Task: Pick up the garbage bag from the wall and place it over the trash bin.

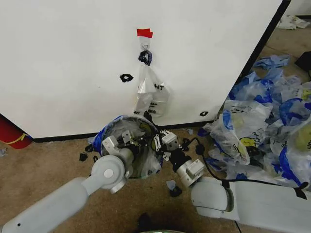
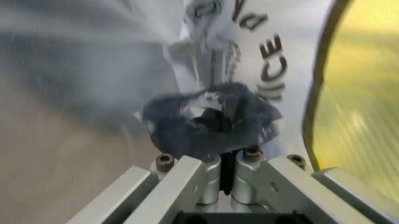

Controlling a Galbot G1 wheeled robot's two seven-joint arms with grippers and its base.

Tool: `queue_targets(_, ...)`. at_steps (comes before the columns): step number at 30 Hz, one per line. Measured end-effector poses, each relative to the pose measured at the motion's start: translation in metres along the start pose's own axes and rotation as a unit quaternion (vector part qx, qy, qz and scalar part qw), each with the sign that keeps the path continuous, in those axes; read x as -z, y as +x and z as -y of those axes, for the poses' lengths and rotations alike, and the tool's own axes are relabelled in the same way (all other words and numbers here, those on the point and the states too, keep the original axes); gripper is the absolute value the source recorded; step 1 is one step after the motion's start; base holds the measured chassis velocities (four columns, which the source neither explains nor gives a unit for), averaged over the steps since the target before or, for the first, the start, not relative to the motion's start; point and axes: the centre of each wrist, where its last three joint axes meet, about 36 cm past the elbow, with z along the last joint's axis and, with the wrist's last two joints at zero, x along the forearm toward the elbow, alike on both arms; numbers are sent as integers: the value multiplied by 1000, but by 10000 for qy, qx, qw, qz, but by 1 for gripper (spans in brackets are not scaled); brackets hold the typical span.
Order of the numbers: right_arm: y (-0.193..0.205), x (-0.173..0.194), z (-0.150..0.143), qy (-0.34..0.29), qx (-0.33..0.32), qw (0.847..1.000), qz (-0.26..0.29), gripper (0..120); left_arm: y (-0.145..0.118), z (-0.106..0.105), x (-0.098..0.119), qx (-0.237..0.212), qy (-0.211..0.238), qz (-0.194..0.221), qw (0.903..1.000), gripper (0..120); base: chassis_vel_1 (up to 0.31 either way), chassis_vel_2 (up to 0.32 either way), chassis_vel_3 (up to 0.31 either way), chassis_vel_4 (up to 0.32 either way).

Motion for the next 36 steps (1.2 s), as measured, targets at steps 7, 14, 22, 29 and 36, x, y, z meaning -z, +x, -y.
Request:
queue_targets(7,-2,8,3,-8,-30,10000,69,0,5,3,-1,-61,-1,-36,10000,0,0,0,0,0)
queue_targets(14,0,14,2,-31,8,9999,114,0,0,4,-5,-60,30,-74,9999,0,0,0,0,0)
queue_targets(22,2,18,1,-49,37,9999,137,0,-7,5,-8,-42,49,-98,9999,0,0,0,0,0)
queue_targets(29,5,21,3,-29,27,9999,141,0,-18,9,-13,-50,47,-130,9999,0,0,0,0,0)
queue_targets(36,9,20,4,-37,23,9999,120,0,-26,15,-15,-95,38,-149,9998,0,0,0,0,0)
